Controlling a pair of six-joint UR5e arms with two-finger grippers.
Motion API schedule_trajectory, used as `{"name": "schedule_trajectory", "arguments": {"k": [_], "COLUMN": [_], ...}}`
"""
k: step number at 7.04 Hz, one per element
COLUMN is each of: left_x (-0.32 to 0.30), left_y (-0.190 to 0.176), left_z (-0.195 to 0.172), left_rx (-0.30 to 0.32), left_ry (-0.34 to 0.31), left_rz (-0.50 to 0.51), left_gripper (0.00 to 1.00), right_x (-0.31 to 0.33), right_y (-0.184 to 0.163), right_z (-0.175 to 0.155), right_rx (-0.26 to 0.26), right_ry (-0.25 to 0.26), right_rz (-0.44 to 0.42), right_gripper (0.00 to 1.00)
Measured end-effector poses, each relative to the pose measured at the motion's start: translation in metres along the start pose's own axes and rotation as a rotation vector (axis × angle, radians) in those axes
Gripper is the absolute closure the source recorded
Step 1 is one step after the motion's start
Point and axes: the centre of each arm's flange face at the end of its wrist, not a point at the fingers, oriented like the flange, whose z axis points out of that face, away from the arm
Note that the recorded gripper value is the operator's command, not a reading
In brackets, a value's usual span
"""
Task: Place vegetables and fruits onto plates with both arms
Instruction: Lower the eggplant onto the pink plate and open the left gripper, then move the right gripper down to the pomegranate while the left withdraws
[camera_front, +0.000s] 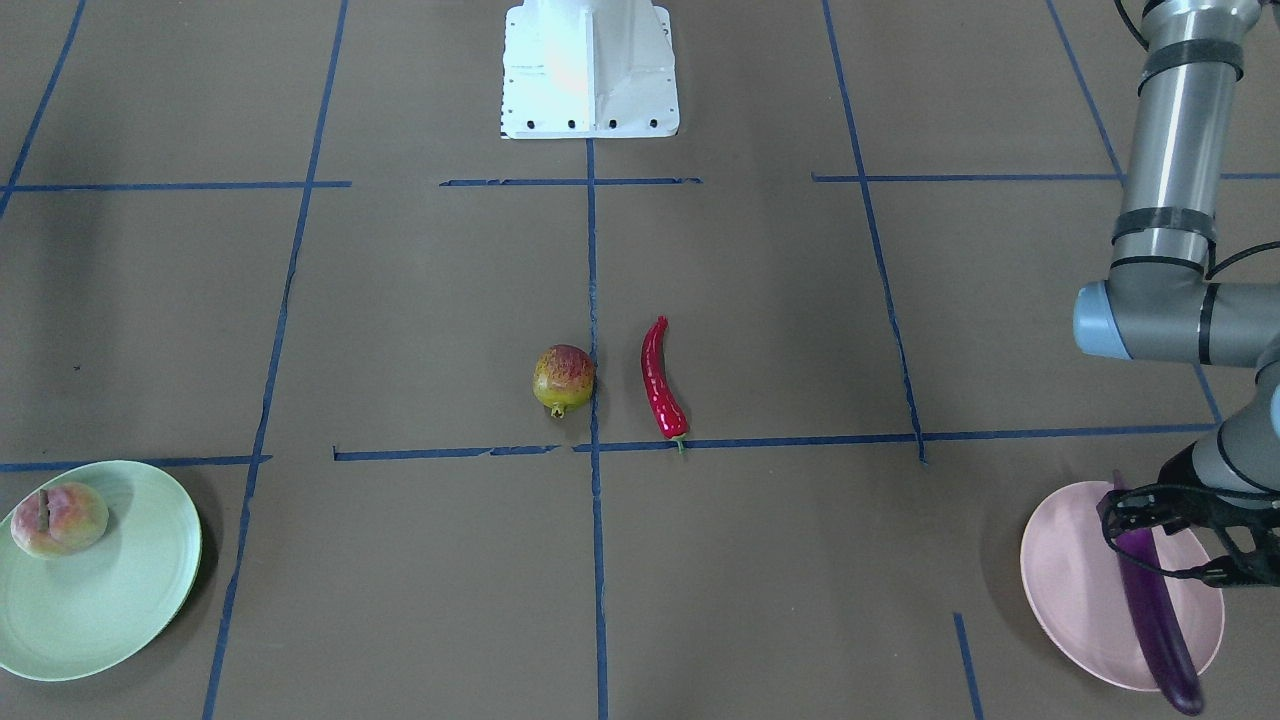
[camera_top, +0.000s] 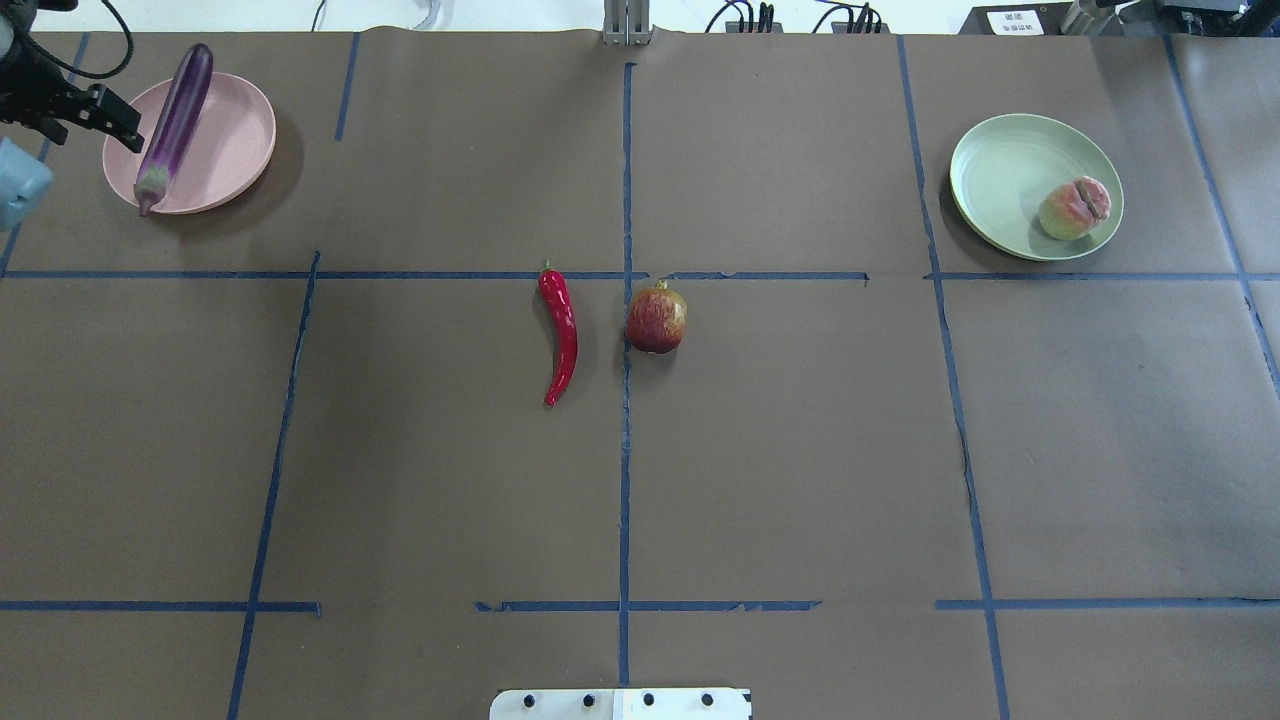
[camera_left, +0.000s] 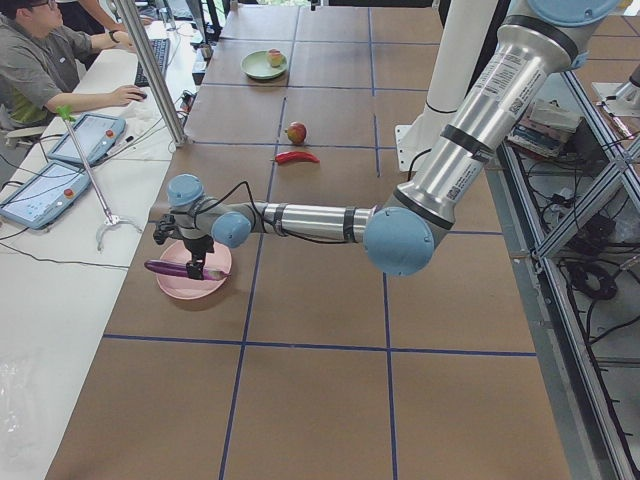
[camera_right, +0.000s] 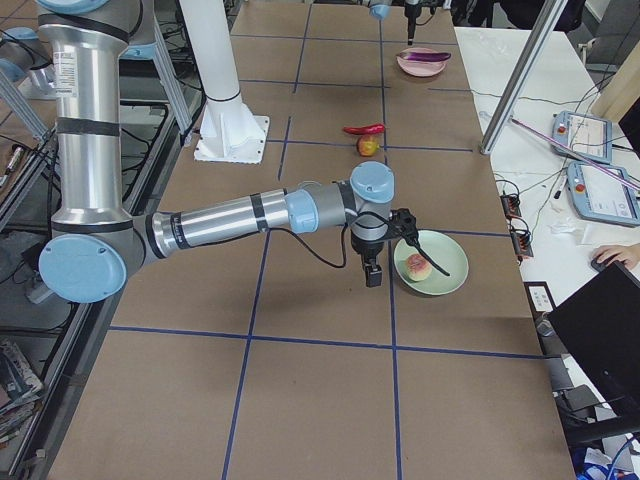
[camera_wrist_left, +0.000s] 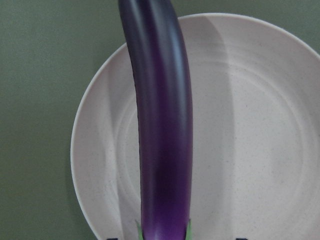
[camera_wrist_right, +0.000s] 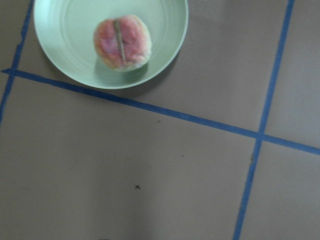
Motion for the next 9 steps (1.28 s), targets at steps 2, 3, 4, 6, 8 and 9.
{"name": "schedule_trajectory", "arguments": {"k": [2,3,4,6,8,9], "left_x": [-0.012,-0.006,0.002,0.015,0.020,0.022], "left_y": [0.023,0.045,0.071,0.106,0.112,0.113], "left_z": [-0.042,-0.060,-0.079,-0.103,-0.109,-0.110], "left_rx": [0.008,-0.005,-0.018,-0.032,-0.036,-0.035], "left_ry": [0.031,0.028,0.023,0.017,0.016,0.016], "left_rz": [0.023,0.024,0.021,0.016,0.009,0.008], "left_gripper": [0.00,0.00,0.00,0.00,0.00,0.00], "right_x": [-0.083,-0.138,-0.197,-0.314,-0.431,-0.485], "right_y": [-0.046,-0.070,-0.089,-0.114,-0.144,-0.160], "right_z": [0.007,0.012,0.019,0.039,0.068,0.080], "right_rx": [0.009,0.013,0.015,0.011,0.023,0.031], "right_ry": [-0.041,-0.063,-0.081,-0.101,-0.081,-0.066], "right_rz": [-0.076,-0.091,-0.089,-0.042,0.047,0.079], "right_gripper": [0.00,0.00,0.00,0.00,0.00,0.00]}}
